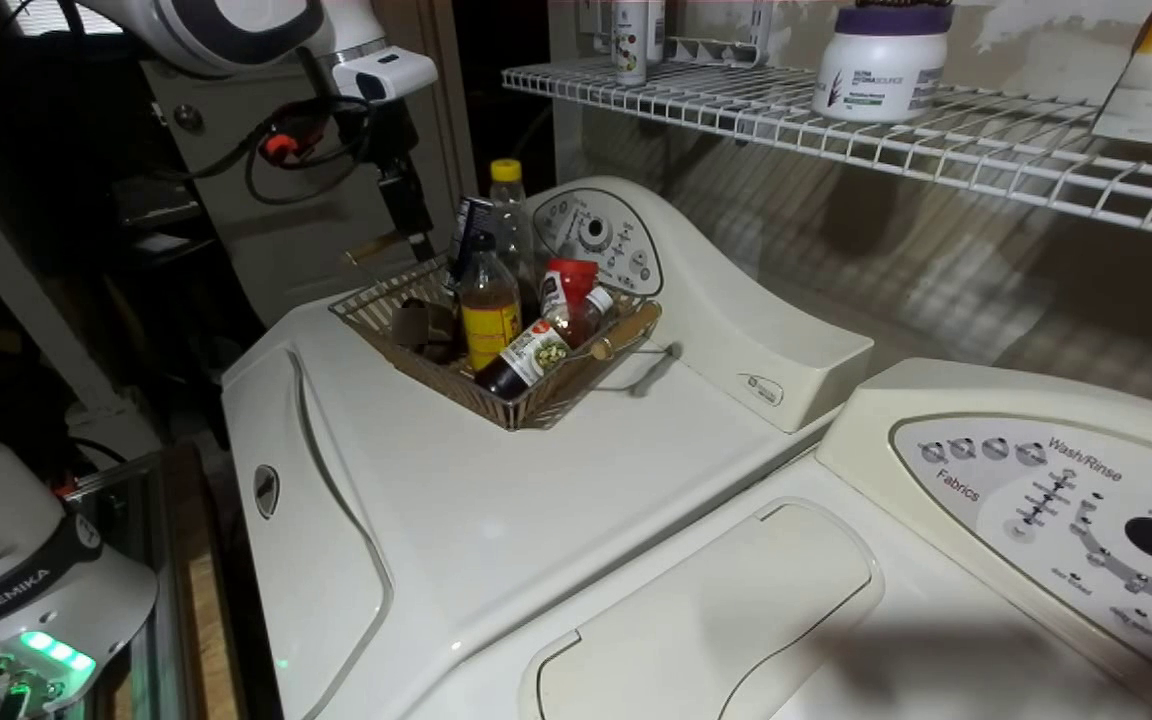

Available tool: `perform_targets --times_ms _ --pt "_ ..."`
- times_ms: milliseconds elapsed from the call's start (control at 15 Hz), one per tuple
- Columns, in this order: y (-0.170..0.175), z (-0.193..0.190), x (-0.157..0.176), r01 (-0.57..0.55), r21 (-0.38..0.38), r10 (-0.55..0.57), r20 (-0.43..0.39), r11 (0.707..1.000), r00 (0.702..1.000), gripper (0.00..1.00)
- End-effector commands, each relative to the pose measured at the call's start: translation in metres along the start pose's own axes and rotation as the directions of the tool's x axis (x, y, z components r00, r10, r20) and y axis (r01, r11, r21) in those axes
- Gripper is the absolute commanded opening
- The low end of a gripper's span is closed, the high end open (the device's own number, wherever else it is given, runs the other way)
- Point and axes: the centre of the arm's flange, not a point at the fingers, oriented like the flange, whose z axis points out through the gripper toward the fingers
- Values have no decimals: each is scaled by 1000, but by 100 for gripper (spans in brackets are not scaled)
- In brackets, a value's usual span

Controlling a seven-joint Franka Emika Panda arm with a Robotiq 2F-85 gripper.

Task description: Move the black tin from the basket to the first shelf

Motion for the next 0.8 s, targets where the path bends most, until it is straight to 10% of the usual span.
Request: perform_targets --times_ms 0,733 --pt "2 19 1 -40 -32 38 -34 999 999 100" --pt "0 56 13 -95 -43 95 -12 995 995 100"
